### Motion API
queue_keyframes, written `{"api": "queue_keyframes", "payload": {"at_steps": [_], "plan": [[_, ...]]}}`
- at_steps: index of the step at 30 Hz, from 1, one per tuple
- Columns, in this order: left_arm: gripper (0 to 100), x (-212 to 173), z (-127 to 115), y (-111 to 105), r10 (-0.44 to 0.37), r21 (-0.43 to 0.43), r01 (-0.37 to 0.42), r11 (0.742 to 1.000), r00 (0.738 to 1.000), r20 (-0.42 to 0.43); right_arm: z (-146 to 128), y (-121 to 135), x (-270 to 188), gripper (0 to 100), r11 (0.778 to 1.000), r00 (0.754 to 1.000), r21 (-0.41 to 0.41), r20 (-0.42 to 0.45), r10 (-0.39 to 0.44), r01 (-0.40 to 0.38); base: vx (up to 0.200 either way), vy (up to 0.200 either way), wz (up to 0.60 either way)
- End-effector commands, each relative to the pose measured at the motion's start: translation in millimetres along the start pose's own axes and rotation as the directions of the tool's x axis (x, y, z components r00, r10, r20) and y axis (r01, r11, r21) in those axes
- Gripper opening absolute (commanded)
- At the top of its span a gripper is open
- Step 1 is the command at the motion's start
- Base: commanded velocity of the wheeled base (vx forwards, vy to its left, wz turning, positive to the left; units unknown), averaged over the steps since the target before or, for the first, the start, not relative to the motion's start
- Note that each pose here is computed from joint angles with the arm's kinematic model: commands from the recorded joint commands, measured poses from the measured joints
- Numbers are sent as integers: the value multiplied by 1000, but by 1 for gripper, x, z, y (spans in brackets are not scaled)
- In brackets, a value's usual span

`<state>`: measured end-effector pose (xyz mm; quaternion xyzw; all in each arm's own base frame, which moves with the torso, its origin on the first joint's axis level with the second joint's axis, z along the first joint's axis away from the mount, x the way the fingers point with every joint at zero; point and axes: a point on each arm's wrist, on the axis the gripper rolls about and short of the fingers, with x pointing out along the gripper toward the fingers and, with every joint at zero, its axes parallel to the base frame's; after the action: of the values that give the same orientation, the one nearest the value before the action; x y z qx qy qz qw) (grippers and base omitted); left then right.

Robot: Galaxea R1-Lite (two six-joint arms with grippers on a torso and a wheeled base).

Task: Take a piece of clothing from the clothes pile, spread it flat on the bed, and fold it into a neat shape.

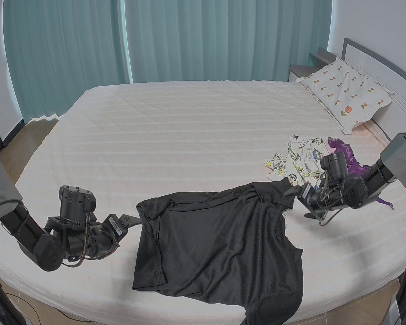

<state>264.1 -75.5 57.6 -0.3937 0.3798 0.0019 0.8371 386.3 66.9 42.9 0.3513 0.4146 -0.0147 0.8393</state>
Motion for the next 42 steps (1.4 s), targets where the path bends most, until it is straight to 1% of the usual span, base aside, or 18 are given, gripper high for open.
{"api": "queue_keyframes", "payload": {"at_steps": [1, 3, 4, 6, 11, 14, 16, 19, 20, 21, 23, 29, 32, 33, 34, 36, 41, 42], "plan": [[100, -22, -54, 12, 31, 27, -26, 999, 983, -182, -42, -49, -61, 100, 1000, 999, -3, 41, 30, -29, 0, 0, 0], [100, -20, -56, 13, 37, 24, -33, 999, 981, -190, -45, -52, -62, 100, 999, 998, -3, 44, 33, -33, 0, 0, 0], [100, -10, -61, 19, 79, 29, -75, 997, 976, -203, -57, -64, -66, 100, 999, 998, -1, 50, 50, -50, 0, 0, 0], [100, -3, -62, 22, 92, 30, -88, 996, 977, -191, -66, -73, -69, 100, 998, 997, 13, 52, 56, -56, 0, 0, 0], [100, 7, -71, 27, 99, 53, -91, 994, 980, -175, -68, -85, -66, 100, 997, 996, 32, 52, 75, -76, 0, 0, 0], [100, 20, -83, 27, 140, 102, -128, 986, 983, -117, -69, -88, -66, 100, 996, 996, 37, 54, 75, -77, 0, 0, 0], [100, 30, -87, 27, 174, 178, -160, 971, 983, -66, -72, -90, -66, 100, 997, 997, 39, 41, 71, -72, 0, 0, 0], [100, 36, -87, 25, 197, 311, -181, 933, 980, -20, -75, -90, -66, 100, 997, 997, 34, 33, 67, -68, 0, 0, 0], [100, 36, -87, 25, 197, 311, -181, 933, 980, -20, -75, -90, -66, 100, 997, 997, 34, 33, 67, -68, 0, 0, 0], [100, 40, -87, 20, 202, 383, -193, 903, 979, 17, -75, -90, -68, 100, 997, 997, 35, 34, 68, -69, 0, 0, 0], [100, 44, -94, 16, 220, 430, -204, 879, 975, 14, -76, -90, -68, 100, 997, 997, 35, 32, 68, -69, 0, 0, 0], [100, 54, -108, -3, 234, 492, -197, 848, 972, -14, -79, -91, -69, 100, 997, 997, 27, 32, 76, -77, 0, 0, 0], [100, 58, -117, -2, 336, 541, -270, 797, 942, -25, -84, -91, -73, 100, 994, 993, 10, 48, 104, -104, 0, 0, 0], [100, 59, -117, -2, 351, 546, -283, 788, 936, -21, -84, -91, -73, 100, 994, 993, 8, 52, 108, -108, 0, 0, 0], [100, 61, -117, 2, 398, 565, -322, 760, 917, -13, -84, -91, -74, 100, 993, 991, 5, 64, 119, -120, 0, 0, 0], [100, 58, -118, 8, 449, 593, -368, 716, 893, 12, -85, -91, -75, 100, 991, 988, -3, 76, 135, -135, 0, 0, 0], [100, 53, -115, 17, 503, 597, -433, 675, 862, 57, -85, -90, -77, 100, 989, 986, -6, 68, 151, -151, 0, 0, 0], [100, 52, -104, 25, 549, 575, -494, 652, 831, 92, -86, -90, -78, 100, 989, 986, -5, 67, 150, -150, 0, 0, 0]]}}
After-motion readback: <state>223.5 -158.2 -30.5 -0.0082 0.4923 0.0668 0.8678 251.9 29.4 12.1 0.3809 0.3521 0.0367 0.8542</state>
